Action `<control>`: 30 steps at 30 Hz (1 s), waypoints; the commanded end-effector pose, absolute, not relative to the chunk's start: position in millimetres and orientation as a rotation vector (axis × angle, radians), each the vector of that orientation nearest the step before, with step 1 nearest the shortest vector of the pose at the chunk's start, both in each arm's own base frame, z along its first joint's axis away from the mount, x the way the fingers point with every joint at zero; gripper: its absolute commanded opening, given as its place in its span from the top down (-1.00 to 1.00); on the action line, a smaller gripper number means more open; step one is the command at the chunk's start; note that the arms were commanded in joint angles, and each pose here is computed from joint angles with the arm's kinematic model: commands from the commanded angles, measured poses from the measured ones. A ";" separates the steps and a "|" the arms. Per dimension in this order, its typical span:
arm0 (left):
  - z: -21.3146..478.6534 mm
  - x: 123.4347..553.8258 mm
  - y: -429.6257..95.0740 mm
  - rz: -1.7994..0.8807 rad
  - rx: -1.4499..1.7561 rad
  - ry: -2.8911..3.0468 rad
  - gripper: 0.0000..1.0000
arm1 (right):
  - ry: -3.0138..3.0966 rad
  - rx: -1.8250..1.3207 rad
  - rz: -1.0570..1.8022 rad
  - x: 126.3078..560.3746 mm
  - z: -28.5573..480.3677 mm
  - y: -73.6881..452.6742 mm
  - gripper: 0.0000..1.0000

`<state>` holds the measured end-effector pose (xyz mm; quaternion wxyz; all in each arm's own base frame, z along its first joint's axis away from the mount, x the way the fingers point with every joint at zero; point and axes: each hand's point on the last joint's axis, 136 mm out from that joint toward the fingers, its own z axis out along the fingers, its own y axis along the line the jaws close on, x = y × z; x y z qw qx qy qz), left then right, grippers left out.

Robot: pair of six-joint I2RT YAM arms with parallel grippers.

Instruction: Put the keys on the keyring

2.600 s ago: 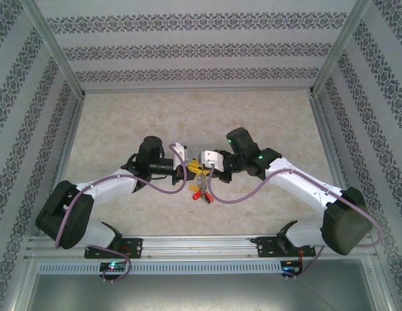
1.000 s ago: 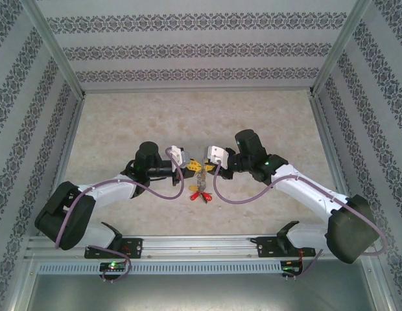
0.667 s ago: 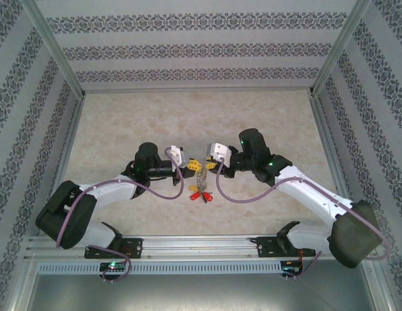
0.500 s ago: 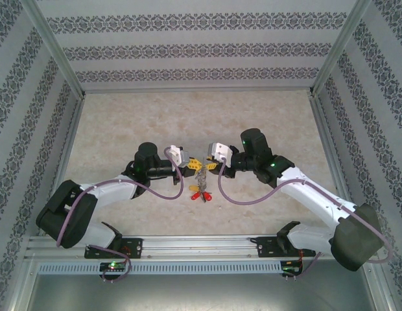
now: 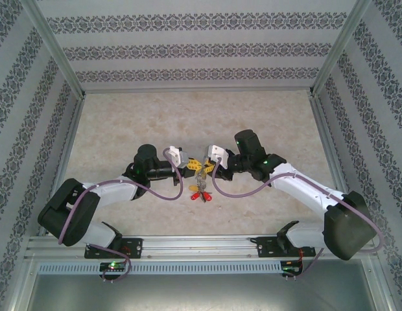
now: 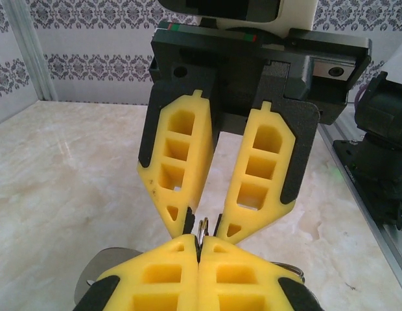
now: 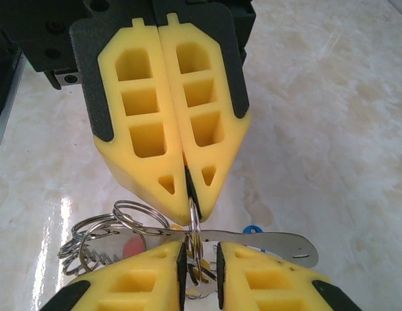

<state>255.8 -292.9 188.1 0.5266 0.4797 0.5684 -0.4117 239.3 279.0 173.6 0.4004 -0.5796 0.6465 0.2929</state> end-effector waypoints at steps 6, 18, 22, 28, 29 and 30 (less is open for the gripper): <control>210.8 254.0 -298.9 -0.991 1.136 1.241 1.00 | 1.601 -1.464 0.817 239.4 180.2 287.2 0.64; 210.5 258.1 -302.5 -0.956 1.102 1.230 1.00 | 1.590 -1.472 0.862 244.3 181.1 296.6 0.97; 198.0 260.5 -298.8 -0.912 1.121 1.307 0.87 | 1.603 -1.481 0.801 245.2 185.6 290.3 1.00; 185.7 250.4 -290.9 -0.843 1.245 1.395 0.54 | 1.682 -1.575 0.627 241.3 179.4 280.3 1.00; 184.0 248.2 -291.0 -0.846 1.270 1.407 0.54 | 1.691 -1.592 0.612 240.4 178.4 279.6 1.00; 183.1 247.1 -290.7 -0.845 1.282 1.411 0.54 | 1.695 -1.609 0.605 238.8 178.0 280.0 1.00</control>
